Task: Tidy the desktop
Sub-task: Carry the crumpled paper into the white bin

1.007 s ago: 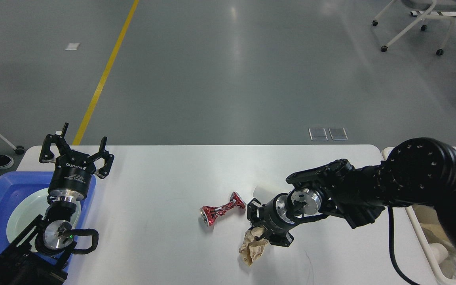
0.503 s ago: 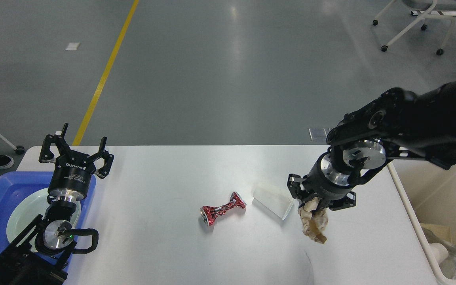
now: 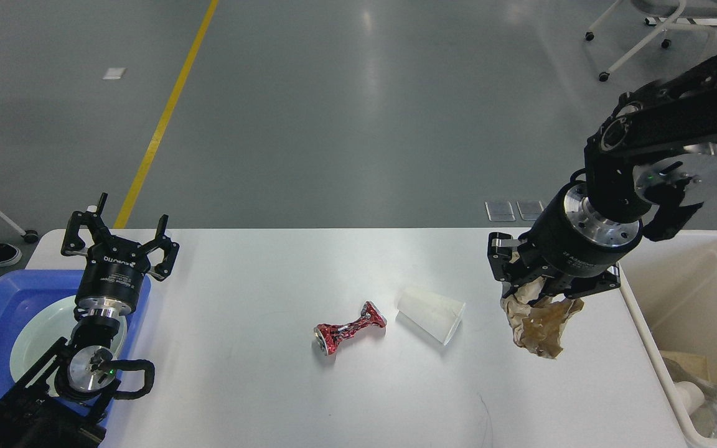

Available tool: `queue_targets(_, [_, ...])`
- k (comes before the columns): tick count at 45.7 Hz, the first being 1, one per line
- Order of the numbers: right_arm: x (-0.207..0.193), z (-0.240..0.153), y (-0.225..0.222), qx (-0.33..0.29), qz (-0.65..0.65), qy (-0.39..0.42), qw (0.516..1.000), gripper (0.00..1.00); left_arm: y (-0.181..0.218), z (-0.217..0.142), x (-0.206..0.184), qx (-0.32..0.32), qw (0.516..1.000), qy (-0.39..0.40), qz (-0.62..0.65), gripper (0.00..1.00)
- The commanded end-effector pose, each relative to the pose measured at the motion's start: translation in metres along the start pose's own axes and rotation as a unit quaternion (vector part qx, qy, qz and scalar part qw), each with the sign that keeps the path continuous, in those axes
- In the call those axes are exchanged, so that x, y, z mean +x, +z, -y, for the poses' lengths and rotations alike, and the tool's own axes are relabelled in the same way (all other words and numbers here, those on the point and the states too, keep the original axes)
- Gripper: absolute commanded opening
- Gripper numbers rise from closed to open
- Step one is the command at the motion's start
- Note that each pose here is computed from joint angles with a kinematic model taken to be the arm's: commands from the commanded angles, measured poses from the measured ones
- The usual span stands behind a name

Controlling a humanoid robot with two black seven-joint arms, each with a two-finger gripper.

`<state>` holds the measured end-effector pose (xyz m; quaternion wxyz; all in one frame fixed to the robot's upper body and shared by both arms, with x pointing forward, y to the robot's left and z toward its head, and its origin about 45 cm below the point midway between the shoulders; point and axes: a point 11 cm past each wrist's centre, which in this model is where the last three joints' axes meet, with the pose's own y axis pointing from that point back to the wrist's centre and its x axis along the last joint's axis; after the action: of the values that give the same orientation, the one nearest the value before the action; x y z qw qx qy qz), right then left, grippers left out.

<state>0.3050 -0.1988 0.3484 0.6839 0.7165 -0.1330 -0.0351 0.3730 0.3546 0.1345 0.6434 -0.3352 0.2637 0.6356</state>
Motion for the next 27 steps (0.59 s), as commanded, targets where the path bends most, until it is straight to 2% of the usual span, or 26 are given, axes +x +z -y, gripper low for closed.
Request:
queue_targets(1, [0.009, 0.001, 0.011, -0.008, 0.022, 0.029, 0.999, 0.0, -0.001, 0.0, 0.0, 0.0, 1.0, 0.0, -0.001, 0.96])
queue_targets(7, [0.02, 0.008, 0.035, -0.022, 0.062, 0.049, 0.997, 0.0, 0.0, 0.0, 0.0, 0.0, 1.0, 0.0, 0.0, 0.96])
queue_targets(16, [0.048, 0.026, 0.125, -0.071, 0.163, 0.09, 0.98, 0.0, 0.0, 0.0, 0.0, -0.001, 1.0, 0.0, 0.0, 0.96])
queue_targets(27, [0.068, 0.067, 0.24, -0.107, 0.239, 0.116, 0.958, 0.0, 0.0, 0.0, 0.0, 0.0, 1.0, 0.0, 0.0, 0.96])
